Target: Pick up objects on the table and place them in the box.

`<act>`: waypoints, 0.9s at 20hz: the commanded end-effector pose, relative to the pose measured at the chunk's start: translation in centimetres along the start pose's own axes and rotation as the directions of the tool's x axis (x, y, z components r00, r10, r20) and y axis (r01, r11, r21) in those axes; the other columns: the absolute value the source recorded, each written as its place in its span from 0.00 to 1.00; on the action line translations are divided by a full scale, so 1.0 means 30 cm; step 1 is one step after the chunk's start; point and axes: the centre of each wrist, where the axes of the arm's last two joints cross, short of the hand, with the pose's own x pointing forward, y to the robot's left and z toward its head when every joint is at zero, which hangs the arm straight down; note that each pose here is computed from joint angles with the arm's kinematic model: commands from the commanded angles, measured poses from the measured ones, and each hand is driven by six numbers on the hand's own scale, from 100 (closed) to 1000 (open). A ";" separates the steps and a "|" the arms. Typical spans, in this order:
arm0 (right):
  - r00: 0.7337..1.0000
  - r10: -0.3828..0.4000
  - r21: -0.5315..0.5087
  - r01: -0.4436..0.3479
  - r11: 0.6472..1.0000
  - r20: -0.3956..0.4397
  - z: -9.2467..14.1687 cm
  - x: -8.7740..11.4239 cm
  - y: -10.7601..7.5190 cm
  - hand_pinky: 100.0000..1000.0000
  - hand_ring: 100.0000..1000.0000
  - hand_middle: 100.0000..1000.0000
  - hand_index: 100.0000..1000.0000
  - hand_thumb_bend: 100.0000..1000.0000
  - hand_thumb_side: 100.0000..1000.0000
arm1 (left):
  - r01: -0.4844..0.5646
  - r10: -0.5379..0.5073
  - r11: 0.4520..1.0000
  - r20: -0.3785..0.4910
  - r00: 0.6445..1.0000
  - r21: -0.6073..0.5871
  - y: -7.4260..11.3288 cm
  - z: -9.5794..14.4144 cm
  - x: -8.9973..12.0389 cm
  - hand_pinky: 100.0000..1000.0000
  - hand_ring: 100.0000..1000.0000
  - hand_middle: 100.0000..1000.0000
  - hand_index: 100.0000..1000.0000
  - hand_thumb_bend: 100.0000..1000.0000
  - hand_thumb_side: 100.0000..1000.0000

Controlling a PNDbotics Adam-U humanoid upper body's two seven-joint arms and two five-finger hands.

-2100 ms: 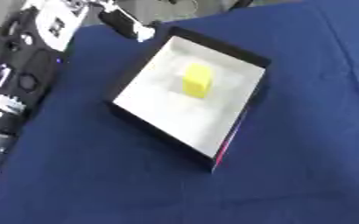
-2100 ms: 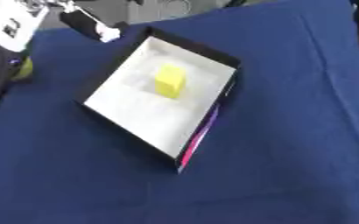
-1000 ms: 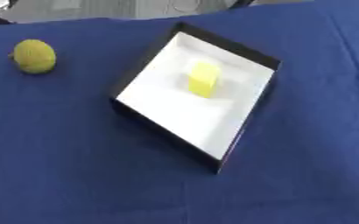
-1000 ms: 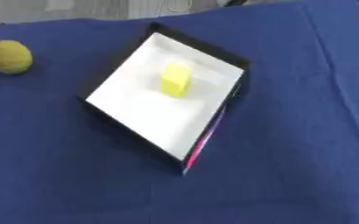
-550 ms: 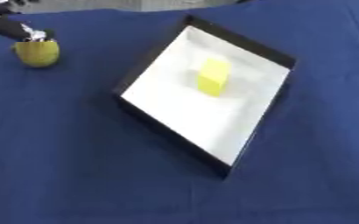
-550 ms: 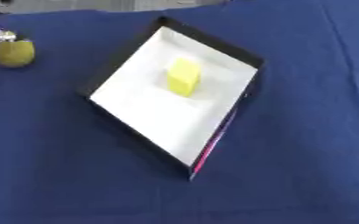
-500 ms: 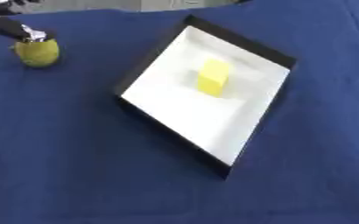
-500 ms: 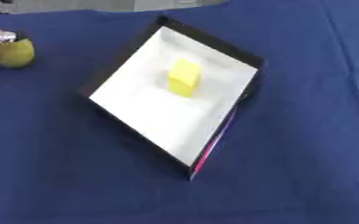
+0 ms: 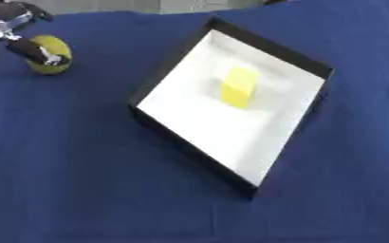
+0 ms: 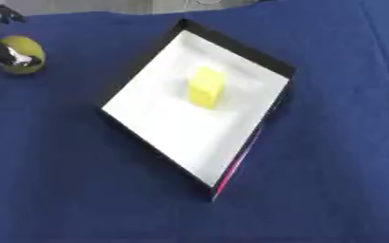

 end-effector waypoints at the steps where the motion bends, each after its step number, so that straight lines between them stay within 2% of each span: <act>1: 0.999 0.032 0.001 -0.032 0.999 0.026 -0.014 0.030 -0.023 1.00 0.93 0.89 0.85 0.00 0.46 | 0.015 -0.015 1.000 -0.043 0.999 0.000 0.031 0.015 -0.037 0.88 0.87 0.84 0.90 0.52 0.42; 3: 0.999 0.034 0.000 -0.034 0.999 0.022 -0.012 0.027 -0.024 1.00 0.93 0.89 0.85 0.00 0.46 | 0.023 -0.025 0.999 -0.062 0.998 -0.036 0.023 0.013 -0.042 0.88 0.87 0.84 0.90 0.54 0.46; 7: 0.999 0.031 -0.001 -0.031 1.000 0.018 -0.010 0.023 -0.023 1.00 0.93 0.89 0.85 0.00 0.46 | 0.041 -0.050 0.994 -0.089 0.995 -0.097 0.017 0.010 -0.040 0.86 0.84 0.79 0.87 0.49 0.39; 9: 0.999 0.029 -0.002 -0.029 1.000 0.018 -0.009 0.022 -0.023 1.00 0.93 0.89 0.85 0.00 0.46 | 0.043 -0.054 0.992 -0.094 0.994 -0.117 0.013 0.009 -0.038 0.84 0.81 0.75 0.83 0.43 0.31; 10: 0.999 0.029 -0.002 -0.029 1.000 0.017 -0.009 0.021 -0.023 1.00 0.93 0.89 0.85 0.00 0.45 | 0.041 -0.053 0.991 -0.094 0.994 -0.125 0.012 0.008 -0.037 0.81 0.76 0.69 0.77 0.39 0.16; 12: 0.999 0.031 -0.003 -0.031 1.000 0.015 -0.007 0.019 -0.025 1.00 0.93 0.89 0.85 0.00 0.46 | 0.030 -0.043 0.990 -0.087 0.995 -0.139 0.011 0.006 -0.033 0.78 0.71 0.62 0.71 0.33 0.00; 15: 0.999 0.033 -0.003 -0.033 0.999 0.008 -0.003 0.013 -0.027 1.00 0.94 0.90 0.85 0.00 0.45 | 0.001 -0.010 0.989 -0.064 0.998 -0.148 0.023 0.005 -0.028 0.74 0.66 0.58 0.68 0.30 0.00; 18: 0.999 0.034 -0.006 -0.034 0.999 -0.002 0.003 0.005 -0.029 1.00 0.94 0.90 0.85 0.00 0.45 | -0.002 -0.004 0.991 -0.044 0.999 -0.135 0.051 0.007 -0.018 0.70 0.60 0.51 0.62 0.36 0.00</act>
